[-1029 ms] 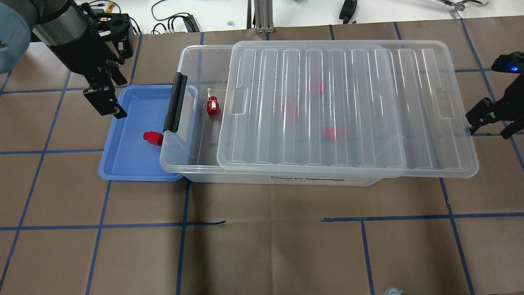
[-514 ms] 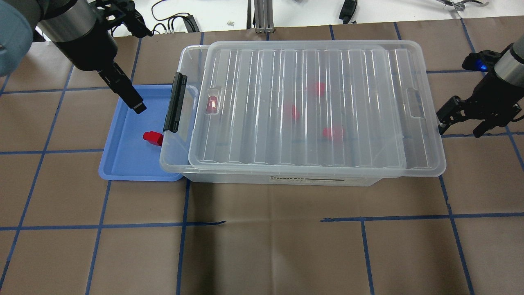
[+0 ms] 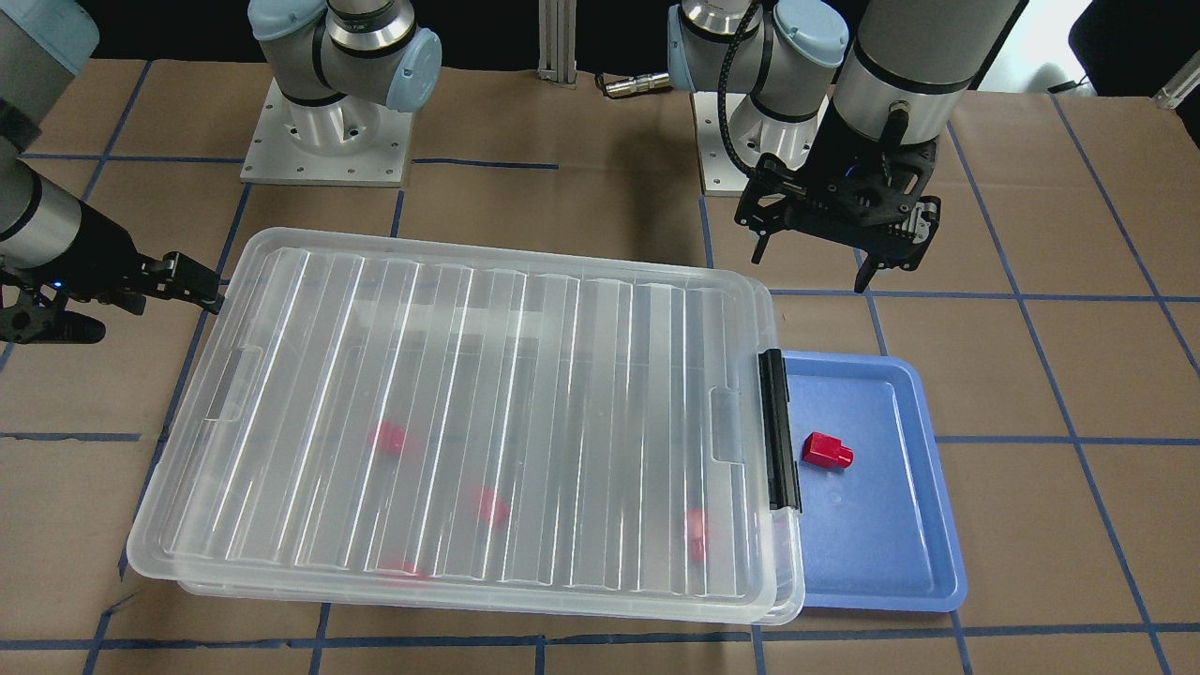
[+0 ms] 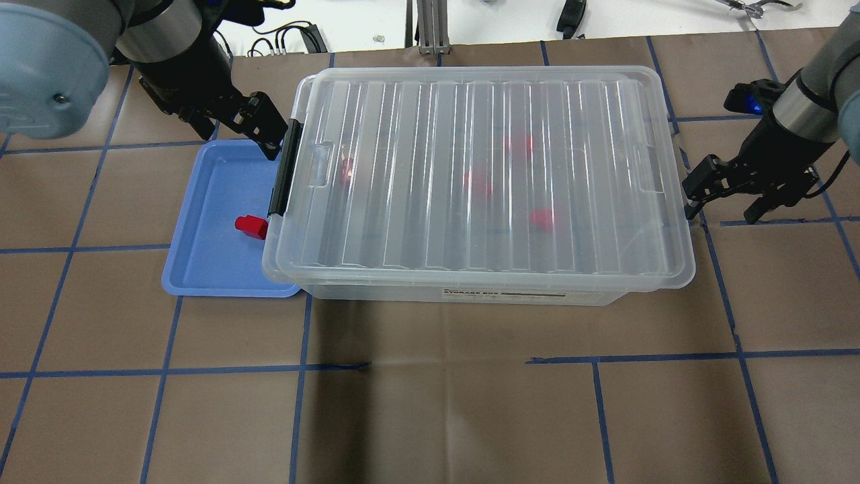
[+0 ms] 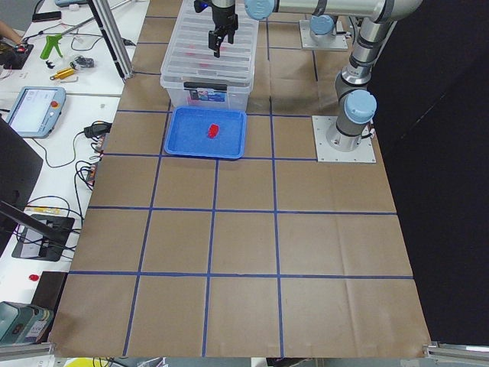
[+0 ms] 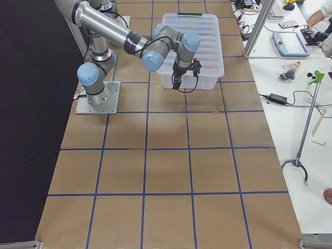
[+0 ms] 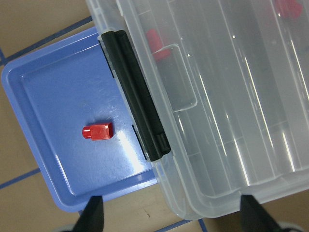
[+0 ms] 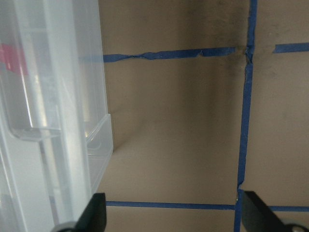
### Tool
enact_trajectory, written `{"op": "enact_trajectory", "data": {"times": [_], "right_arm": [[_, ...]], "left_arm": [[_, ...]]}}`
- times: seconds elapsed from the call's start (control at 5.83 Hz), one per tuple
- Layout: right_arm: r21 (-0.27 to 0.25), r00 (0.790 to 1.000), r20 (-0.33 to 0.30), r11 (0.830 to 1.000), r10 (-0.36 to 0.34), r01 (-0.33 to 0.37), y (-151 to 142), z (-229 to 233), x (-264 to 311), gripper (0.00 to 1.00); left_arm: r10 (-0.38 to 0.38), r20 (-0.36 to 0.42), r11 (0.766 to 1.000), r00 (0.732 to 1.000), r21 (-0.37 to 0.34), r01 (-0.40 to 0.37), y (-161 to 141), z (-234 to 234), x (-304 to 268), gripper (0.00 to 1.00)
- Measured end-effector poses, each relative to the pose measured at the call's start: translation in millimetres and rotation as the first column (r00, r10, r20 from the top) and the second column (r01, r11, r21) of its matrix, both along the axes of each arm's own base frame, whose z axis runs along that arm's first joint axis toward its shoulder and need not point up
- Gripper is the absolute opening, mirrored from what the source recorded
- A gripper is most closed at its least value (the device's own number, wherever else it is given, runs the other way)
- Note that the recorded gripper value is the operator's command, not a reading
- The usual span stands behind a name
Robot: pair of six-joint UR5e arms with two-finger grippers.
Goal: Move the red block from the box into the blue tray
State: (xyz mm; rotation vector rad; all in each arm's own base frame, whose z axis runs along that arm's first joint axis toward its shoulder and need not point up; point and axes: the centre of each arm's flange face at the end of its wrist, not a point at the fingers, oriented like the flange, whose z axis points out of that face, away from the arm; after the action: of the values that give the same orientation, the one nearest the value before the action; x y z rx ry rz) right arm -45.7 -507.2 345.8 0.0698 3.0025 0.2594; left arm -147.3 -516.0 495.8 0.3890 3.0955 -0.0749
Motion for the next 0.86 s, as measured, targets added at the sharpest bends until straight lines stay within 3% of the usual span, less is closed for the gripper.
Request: {"op": "enact_trajectory", "data": {"times": [0.17,0.34,0.51,0.86], "right_arm": [[-0.025,0.999,-0.033,1.0,0.006,-0.006,-3.3,18.3,-2.0,1.0],[-0.056,0.997,-0.074,0.998,0.009,-0.013,-7.3,53.7,-5.0,1.0],[-0.062,0.996,-0.088,0.998,0.002,-0.007,-10.4,88.7,4.6,1.0],[-0.058,0.993,-0.109,0.997,-0.054,0.048,-10.9,133.8,83.5,1.0]], "left_arm": [[0.11,-0.009,0.994,0.994,-0.003,-0.111,0.5,0.8,-1.1,0.99],[0.154,-0.017,0.988,0.988,-0.005,-0.154,0.9,2.0,-1.7,0.99],[0.166,-0.021,0.986,0.986,-0.008,-0.166,1.3,3.4,-0.5,0.99],[0.166,-0.024,0.986,0.986,-0.017,-0.167,1.6,6.2,2.6,0.99]]}}
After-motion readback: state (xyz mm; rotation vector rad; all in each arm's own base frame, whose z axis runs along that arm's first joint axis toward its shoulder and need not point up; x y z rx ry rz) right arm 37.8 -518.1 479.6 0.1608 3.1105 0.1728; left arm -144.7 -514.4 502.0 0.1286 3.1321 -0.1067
